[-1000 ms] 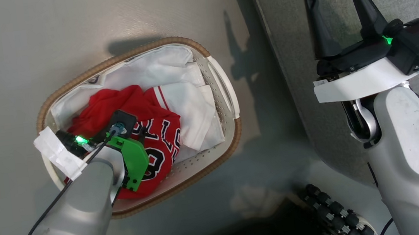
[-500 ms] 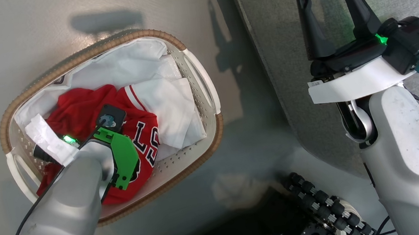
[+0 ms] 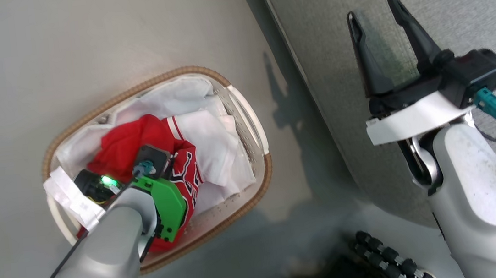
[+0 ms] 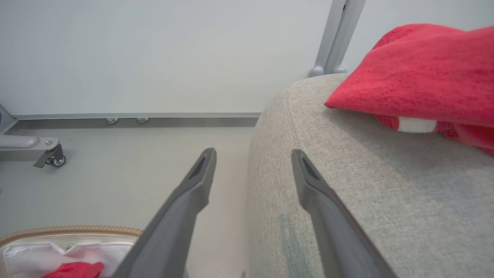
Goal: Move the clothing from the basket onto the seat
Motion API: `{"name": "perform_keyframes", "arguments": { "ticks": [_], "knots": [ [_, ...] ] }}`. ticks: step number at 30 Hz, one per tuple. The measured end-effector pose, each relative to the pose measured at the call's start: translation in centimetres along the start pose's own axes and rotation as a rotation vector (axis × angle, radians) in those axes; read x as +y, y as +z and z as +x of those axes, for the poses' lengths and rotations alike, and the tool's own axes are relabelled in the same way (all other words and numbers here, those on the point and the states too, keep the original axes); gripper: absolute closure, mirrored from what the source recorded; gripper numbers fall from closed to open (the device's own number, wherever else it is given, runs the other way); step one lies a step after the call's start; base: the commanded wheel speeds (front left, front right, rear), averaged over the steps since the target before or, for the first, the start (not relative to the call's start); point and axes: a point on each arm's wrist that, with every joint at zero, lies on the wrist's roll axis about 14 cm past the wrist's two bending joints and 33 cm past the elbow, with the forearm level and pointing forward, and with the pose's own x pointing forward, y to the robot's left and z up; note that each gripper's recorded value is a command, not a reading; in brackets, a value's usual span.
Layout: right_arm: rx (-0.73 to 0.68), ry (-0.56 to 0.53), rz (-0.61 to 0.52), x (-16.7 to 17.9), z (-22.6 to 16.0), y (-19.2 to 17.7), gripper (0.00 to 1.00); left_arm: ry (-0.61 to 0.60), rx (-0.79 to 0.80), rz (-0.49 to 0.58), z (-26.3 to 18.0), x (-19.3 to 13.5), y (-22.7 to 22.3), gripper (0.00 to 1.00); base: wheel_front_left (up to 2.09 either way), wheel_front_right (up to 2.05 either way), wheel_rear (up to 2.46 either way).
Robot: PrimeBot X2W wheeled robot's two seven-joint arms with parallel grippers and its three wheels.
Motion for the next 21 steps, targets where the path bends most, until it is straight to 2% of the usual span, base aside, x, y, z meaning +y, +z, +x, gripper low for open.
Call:
{"name": "perform_keyframes", "arguments": {
  "ticks": [10, 13, 21],
  "knots": [
    [-0.021, -0.010, -0.025, 0.4, -4.1, 3.0, 0.00, 0.066, -0.234, 0.062, -5.9, -1.2, 6.7, 1.00, 0.00, 0.00, 0.00],
    [-0.035, -0.008, -0.023, 0.8, -5.5, 3.9, 0.00, 0.089, -0.294, 0.109, -8.0, -1.5, 8.8, 1.00, 0.00, 0.00, 0.00],
    [-0.091, 0.021, -0.006, 2.4, -9.2, 6.6, 0.00, 0.152, -0.589, 0.295, -16.3, -4.1, 17.9, 1.00, 0.00, 0.00, 0.00]
  ]
}}
